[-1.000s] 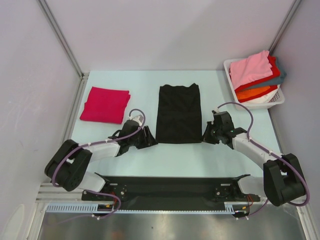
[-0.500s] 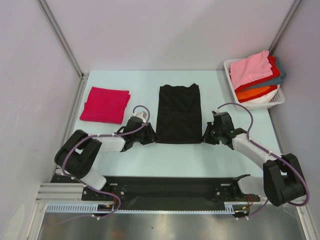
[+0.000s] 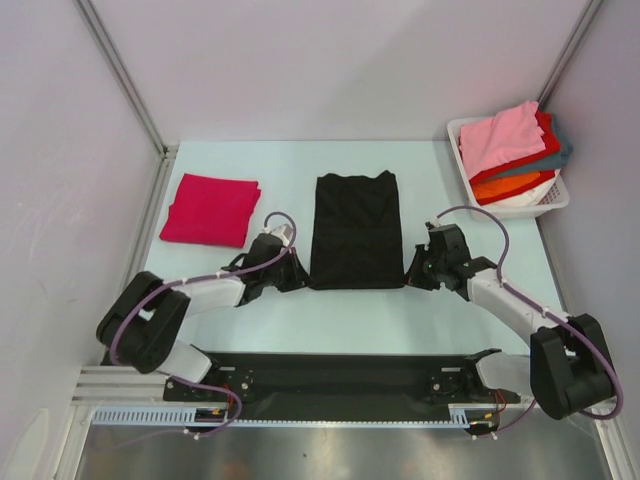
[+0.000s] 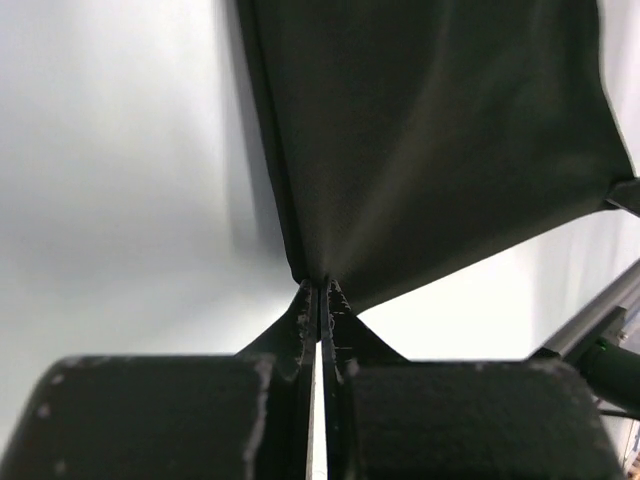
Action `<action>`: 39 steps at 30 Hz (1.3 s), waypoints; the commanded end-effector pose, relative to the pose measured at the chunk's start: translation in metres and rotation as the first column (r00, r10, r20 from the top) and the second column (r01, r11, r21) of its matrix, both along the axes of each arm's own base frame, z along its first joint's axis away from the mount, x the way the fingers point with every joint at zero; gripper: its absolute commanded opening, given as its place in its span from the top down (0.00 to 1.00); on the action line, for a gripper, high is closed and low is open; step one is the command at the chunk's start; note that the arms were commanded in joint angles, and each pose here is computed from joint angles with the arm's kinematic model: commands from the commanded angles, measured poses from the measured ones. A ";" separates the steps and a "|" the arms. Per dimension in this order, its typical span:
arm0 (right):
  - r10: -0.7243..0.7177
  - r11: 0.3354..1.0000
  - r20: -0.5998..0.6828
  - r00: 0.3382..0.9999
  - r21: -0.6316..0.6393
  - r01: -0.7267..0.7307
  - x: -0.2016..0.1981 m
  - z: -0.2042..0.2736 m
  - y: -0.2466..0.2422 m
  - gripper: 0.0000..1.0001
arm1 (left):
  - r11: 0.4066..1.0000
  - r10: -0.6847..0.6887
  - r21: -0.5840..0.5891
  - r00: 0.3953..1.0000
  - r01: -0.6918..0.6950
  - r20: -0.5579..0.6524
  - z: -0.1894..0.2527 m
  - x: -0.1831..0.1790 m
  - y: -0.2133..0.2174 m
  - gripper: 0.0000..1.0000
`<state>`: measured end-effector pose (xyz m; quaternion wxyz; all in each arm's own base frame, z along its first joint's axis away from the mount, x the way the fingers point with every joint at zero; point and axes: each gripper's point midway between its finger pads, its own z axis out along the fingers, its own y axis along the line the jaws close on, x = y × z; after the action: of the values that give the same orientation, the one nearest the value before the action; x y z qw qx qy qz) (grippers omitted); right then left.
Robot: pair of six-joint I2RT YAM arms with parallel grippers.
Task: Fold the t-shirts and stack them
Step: Fold the tshirt
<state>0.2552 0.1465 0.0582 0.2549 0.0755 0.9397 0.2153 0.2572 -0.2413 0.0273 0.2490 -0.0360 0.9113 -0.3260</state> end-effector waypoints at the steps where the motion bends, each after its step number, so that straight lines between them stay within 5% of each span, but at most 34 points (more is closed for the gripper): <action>1: 0.004 1.000 0.076 0.997 0.021 -0.006 0.007 0.032 0.001 1.00 | 1.000 -0.030 0.012 0.998 0.029 0.049 0.023 -0.008 0.005 1.00; 8: 0.003 1.000 0.127 0.992 0.019 -0.005 0.023 0.061 -0.003 1.00 | 0.999 -0.046 -0.010 0.995 0.047 0.089 0.062 0.001 0.007 1.00; 18: -0.043 0.999 0.187 0.981 0.040 0.036 0.101 0.108 -0.011 1.00 | 0.999 -0.013 -0.030 0.986 0.018 0.168 0.124 0.072 0.002 1.00; 26: -0.093 0.994 0.222 0.971 0.071 0.079 0.173 0.132 -0.018 1.00 | 0.999 0.032 -0.043 0.988 -0.025 0.150 0.126 0.135 0.000 1.00; 39: -0.124 0.988 0.163 0.979 0.108 0.108 0.252 0.104 -0.024 1.00 | 0.995 0.076 -0.074 0.988 -0.066 0.131 0.119 0.226 -0.004 1.00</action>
<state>0.4877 0.1237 0.1548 0.3287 0.1238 0.9032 0.2466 0.4610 -0.2456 0.1304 0.3029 -0.0600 0.8881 -0.3404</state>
